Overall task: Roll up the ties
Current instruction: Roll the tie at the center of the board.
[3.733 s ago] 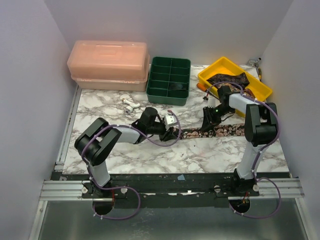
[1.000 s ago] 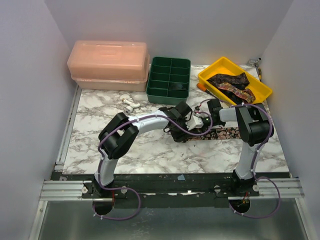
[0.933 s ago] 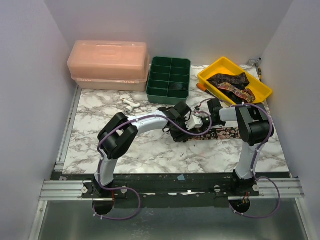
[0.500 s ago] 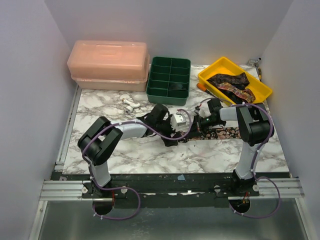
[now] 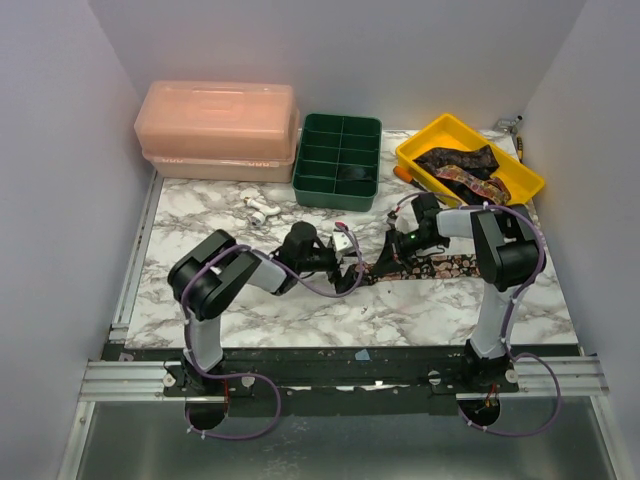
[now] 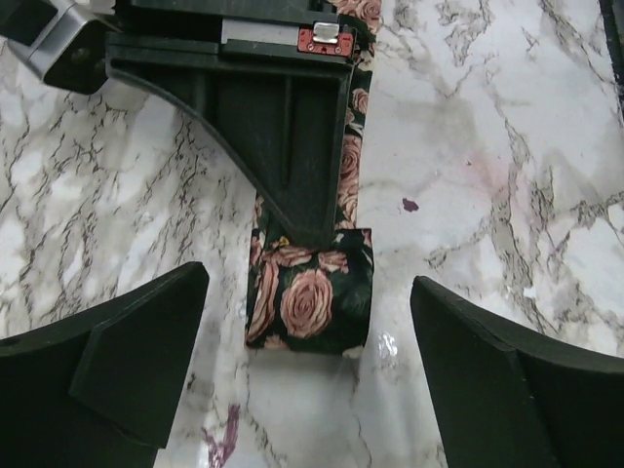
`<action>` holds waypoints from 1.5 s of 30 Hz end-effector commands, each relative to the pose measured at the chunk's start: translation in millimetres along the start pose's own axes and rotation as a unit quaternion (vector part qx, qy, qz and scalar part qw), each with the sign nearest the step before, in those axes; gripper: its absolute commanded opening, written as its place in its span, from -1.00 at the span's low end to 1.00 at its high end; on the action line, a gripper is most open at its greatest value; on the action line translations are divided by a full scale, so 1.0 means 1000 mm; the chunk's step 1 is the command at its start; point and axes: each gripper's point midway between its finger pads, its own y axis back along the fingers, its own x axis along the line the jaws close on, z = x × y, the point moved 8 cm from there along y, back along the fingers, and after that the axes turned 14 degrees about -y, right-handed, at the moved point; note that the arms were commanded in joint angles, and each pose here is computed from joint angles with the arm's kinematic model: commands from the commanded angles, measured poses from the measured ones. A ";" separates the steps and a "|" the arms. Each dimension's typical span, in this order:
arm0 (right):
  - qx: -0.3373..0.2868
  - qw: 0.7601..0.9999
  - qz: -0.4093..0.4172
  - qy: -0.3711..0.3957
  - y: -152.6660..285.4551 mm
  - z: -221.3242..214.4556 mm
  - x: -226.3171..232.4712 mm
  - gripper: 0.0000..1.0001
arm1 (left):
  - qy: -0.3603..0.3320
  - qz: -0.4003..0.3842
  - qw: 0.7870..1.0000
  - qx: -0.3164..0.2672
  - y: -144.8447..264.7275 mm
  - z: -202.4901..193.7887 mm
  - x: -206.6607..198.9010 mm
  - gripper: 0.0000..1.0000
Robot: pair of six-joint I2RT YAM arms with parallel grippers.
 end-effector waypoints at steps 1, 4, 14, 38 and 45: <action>-0.042 0.979 -0.197 0.014 -0.008 0.010 -0.063 -0.99 | -0.035 -0.006 0.997 -0.072 -0.024 0.007 0.001 0.78; -0.037 0.979 -0.201 0.012 -0.010 0.010 -0.066 -0.99 | -0.032 -0.016 0.997 -0.074 -0.034 -0.004 -0.005 0.54; -0.018 0.992 -0.120 0.034 -0.010 0.012 -0.044 -0.99 | -0.010 -0.009 1.000 0.017 -0.040 -0.029 -0.012 -0.58; -0.026 0.997 0.068 0.014 0.024 0.003 0.023 0.25 | 0.005 -0.075 0.933 0.352 -0.015 -0.035 -0.017 -0.58; -0.016 0.998 0.057 0.012 0.007 -0.002 0.011 -0.54 | 0.005 -0.082 0.930 0.359 -0.016 -0.033 -0.018 -0.55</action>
